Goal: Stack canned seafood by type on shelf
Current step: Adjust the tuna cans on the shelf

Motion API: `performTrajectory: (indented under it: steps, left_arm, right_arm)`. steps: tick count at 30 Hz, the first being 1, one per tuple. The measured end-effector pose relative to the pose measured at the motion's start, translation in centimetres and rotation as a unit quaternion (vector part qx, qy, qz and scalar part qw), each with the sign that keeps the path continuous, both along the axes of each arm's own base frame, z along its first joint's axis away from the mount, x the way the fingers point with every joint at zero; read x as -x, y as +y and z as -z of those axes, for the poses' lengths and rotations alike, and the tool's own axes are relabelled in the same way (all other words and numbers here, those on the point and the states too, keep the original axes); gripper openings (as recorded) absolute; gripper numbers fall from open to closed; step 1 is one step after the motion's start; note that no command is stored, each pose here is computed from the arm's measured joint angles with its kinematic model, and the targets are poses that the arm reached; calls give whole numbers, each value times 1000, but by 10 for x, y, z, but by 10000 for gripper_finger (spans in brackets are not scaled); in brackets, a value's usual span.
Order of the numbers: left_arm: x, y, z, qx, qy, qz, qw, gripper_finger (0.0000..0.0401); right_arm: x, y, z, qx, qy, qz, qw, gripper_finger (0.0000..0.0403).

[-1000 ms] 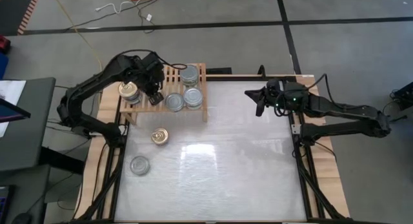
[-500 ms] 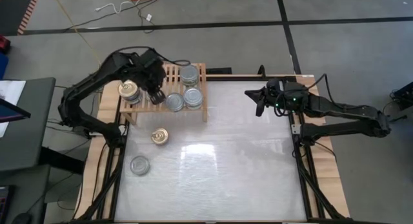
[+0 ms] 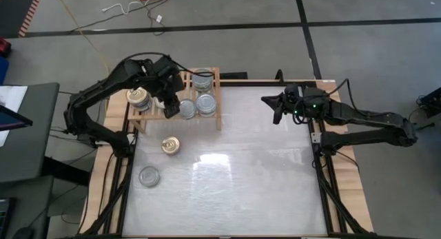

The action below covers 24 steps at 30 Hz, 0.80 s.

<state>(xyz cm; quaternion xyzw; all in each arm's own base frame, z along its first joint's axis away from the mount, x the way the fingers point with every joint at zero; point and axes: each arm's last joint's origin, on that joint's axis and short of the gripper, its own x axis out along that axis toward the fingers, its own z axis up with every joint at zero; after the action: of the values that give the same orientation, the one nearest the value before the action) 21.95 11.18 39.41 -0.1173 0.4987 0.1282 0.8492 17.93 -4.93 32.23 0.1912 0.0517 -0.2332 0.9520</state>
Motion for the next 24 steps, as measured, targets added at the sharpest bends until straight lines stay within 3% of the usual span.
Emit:
performTrajectory:
  steps: [10,18,24]
  left_arm:
    - [-30,12,30,33,56,31,997,0]
    - [-41,23,44,-3,95,21,995,0]
    - [-41,33,43,-20,83,7,996,0]
  right_arm:
    - [0,0,0,-8,-4,2,1000,24]
    - [0,0,0,-11,-5,2,1000,24]
    - [0,0,0,-11,-5,2,1000,24]
